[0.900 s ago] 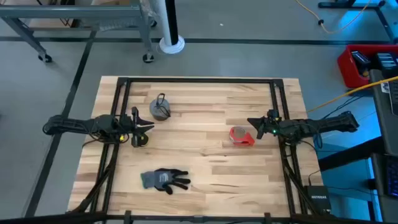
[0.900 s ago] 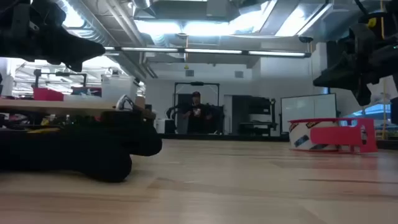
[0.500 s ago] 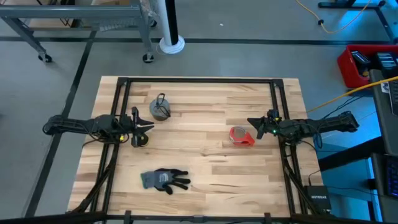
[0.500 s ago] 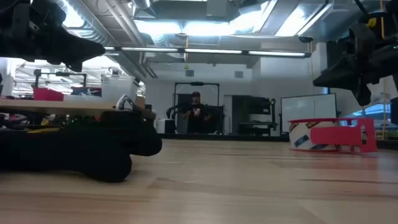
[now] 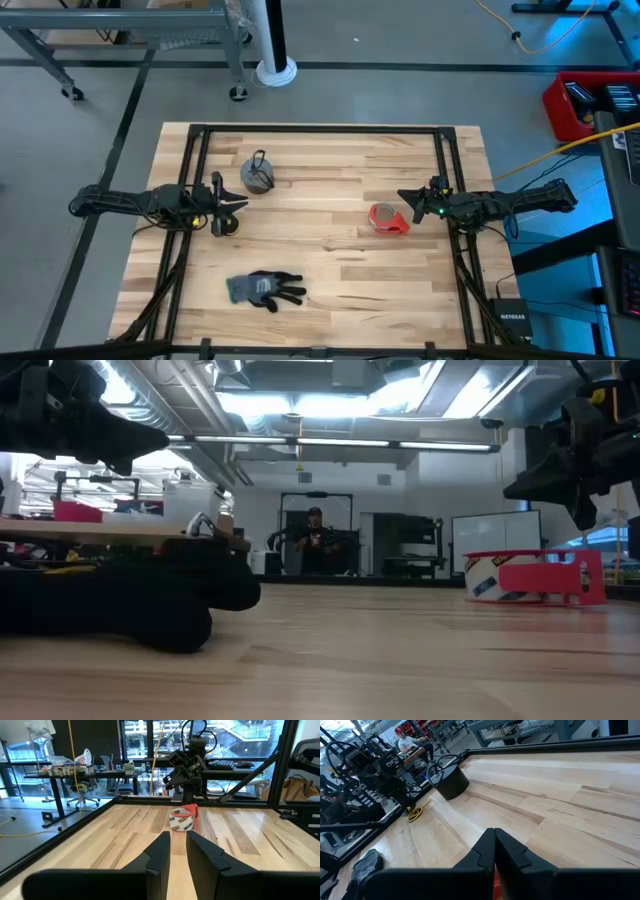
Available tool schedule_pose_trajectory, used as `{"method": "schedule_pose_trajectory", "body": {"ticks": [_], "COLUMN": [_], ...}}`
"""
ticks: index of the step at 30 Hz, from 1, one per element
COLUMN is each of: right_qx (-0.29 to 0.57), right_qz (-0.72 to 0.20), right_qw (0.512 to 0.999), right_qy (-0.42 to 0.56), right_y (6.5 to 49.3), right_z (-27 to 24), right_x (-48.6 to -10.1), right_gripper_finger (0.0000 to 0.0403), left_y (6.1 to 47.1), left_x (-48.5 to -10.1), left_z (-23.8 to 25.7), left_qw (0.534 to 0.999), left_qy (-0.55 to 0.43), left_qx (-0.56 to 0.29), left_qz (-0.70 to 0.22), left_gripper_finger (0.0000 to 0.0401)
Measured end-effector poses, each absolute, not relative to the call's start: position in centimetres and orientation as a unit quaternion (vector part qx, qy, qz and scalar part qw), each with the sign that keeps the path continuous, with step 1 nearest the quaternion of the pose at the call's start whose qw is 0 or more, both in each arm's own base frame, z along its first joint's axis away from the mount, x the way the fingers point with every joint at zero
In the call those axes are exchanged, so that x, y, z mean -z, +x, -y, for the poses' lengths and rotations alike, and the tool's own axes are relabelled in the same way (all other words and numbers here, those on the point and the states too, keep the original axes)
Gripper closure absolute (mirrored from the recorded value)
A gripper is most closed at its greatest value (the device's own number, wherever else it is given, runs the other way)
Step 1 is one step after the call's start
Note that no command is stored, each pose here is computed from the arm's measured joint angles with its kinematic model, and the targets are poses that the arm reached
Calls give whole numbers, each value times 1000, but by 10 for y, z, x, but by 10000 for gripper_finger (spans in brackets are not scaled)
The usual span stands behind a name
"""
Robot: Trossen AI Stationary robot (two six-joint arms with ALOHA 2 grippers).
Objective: Coil cords
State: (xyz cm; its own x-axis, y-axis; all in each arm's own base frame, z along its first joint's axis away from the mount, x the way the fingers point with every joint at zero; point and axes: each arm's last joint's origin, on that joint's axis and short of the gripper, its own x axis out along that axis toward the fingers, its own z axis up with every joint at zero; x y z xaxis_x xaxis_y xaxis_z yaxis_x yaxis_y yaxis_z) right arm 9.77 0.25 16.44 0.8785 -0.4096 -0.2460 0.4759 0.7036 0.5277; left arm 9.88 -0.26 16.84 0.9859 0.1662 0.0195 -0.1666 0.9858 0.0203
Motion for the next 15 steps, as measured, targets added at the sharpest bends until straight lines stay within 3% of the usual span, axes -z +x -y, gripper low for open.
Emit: {"method": "schedule_pose_trajectory", "body": {"ticks": [15], "right_qx": [237], "right_qz": [-57], "right_qw": [922], "right_qy": [301], "right_y": [98], "right_z": [-3], "right_x": [-164], "right_gripper_finger": [393], "left_y": [99], "left_x": [-168], "left_z": [3], "left_qw": [996], "left_qy": [11], "left_qx": [-83], "left_qz": [8], "left_gripper_finger": [345]}}
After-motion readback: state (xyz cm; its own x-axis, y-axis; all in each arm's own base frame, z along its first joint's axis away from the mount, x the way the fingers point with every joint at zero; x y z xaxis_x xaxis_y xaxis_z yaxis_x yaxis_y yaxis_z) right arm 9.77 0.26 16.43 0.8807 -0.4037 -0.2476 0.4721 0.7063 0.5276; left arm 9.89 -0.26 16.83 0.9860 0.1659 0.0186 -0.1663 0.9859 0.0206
